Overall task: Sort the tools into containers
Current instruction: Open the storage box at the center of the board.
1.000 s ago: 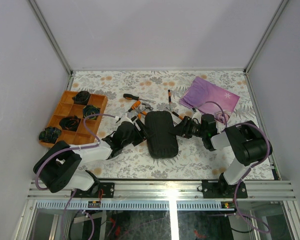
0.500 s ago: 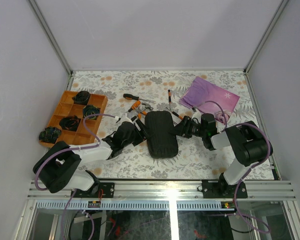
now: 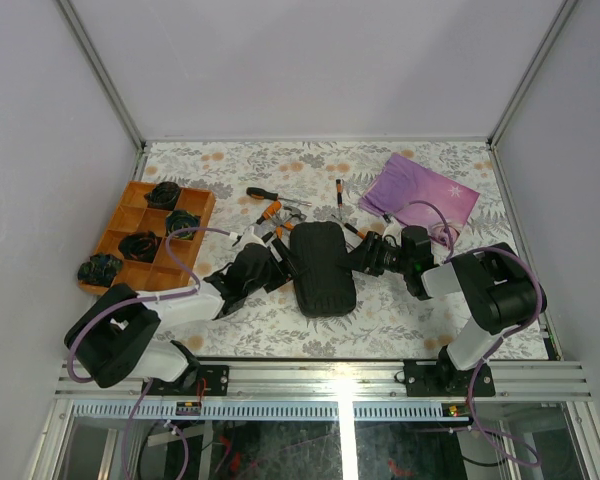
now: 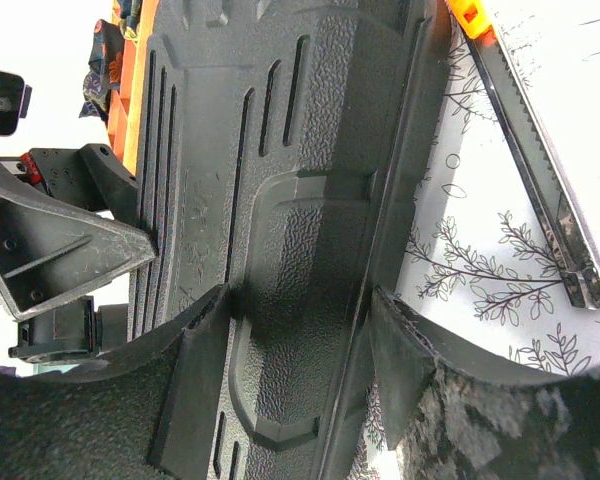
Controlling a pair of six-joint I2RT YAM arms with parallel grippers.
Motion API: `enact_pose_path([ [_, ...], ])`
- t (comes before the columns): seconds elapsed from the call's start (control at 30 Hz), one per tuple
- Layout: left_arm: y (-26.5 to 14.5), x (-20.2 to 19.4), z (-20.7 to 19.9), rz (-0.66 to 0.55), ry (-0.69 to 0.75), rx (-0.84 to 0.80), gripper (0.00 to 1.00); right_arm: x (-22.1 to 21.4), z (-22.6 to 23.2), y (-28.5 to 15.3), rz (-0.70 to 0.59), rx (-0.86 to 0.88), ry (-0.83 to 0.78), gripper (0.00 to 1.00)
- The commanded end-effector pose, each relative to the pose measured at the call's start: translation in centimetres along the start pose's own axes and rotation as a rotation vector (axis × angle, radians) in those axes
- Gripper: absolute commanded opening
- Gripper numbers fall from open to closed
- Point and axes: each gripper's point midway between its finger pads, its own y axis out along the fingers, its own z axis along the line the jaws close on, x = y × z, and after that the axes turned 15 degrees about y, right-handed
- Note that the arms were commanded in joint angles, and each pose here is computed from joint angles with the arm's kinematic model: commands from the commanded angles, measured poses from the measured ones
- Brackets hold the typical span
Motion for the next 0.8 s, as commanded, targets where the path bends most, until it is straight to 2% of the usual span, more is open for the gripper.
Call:
enact_pose_path([
  [0.0, -2.25, -5.95, 10.28, 0.205, 0.125, 0.367, 0.70, -2.73, -6.44, -0.75, 0.043, -0.246, 0.056, 0.45],
  [0.33, -2.64, -5.80, 10.71, 0.198, 0.131, 0.389, 0.68, -2.87, -6.61, -0.76, 0.048, -0.253, 0.059, 0.45],
  [0.77, -2.94, -5.58, 10.66, 0.189, 0.132, 0.388, 0.54, -2.95, -6.78, -0.79, 0.052, -0.259, 0.062, 0.45],
])
